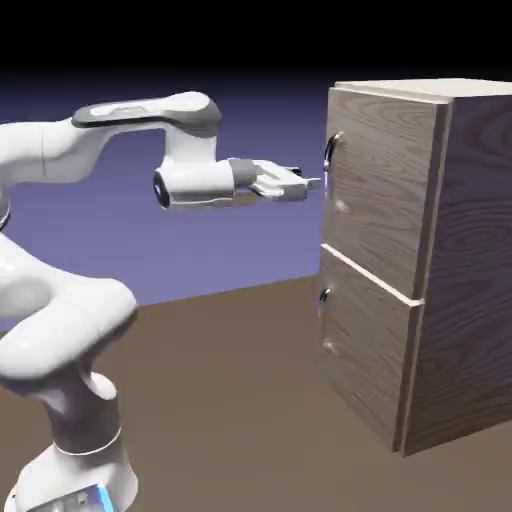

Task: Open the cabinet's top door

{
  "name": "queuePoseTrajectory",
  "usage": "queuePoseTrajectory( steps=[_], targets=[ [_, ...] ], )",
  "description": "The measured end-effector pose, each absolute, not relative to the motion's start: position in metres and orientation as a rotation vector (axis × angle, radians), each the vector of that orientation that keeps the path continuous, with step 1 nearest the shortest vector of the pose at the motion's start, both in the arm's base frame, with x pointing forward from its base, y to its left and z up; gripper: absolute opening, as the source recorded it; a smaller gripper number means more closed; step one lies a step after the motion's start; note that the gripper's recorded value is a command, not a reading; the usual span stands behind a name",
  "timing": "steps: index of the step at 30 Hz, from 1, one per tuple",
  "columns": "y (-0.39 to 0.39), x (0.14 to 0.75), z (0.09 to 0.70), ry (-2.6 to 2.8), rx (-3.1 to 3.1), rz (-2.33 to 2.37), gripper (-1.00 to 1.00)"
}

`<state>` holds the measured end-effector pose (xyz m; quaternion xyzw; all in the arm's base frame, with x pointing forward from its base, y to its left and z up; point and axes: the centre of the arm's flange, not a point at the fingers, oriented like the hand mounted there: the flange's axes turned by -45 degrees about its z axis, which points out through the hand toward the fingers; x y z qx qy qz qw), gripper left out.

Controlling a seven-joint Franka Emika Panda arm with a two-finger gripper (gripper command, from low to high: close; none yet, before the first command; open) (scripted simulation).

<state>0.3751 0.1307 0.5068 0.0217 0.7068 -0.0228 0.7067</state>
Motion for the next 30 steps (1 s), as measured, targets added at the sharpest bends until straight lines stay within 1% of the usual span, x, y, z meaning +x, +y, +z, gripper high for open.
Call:
queuePoseTrajectory(
  steps=[3, 4, 6, 14, 22, 30],
  targets=[
    [0.129, 0.405, 0.507, 1.570, 0.048, -0.050, 0.00],
    [0.128, 0.414, 0.507, 1.570, 0.049, -0.049, -1.00],
    [0.128, 0.414, 0.507, 1.570, 0.049, -0.049, -1.00],
    [0.097, 0.366, 0.507, 1.569, -0.105, 0.103, -1.00],
    [0.055, 0.321, 0.507, 1.557, -0.282, 0.266, -1.00],
    [0.009, 0.289, 0.507, 1.529, -0.421, 0.421, -1.00]
  ],
)
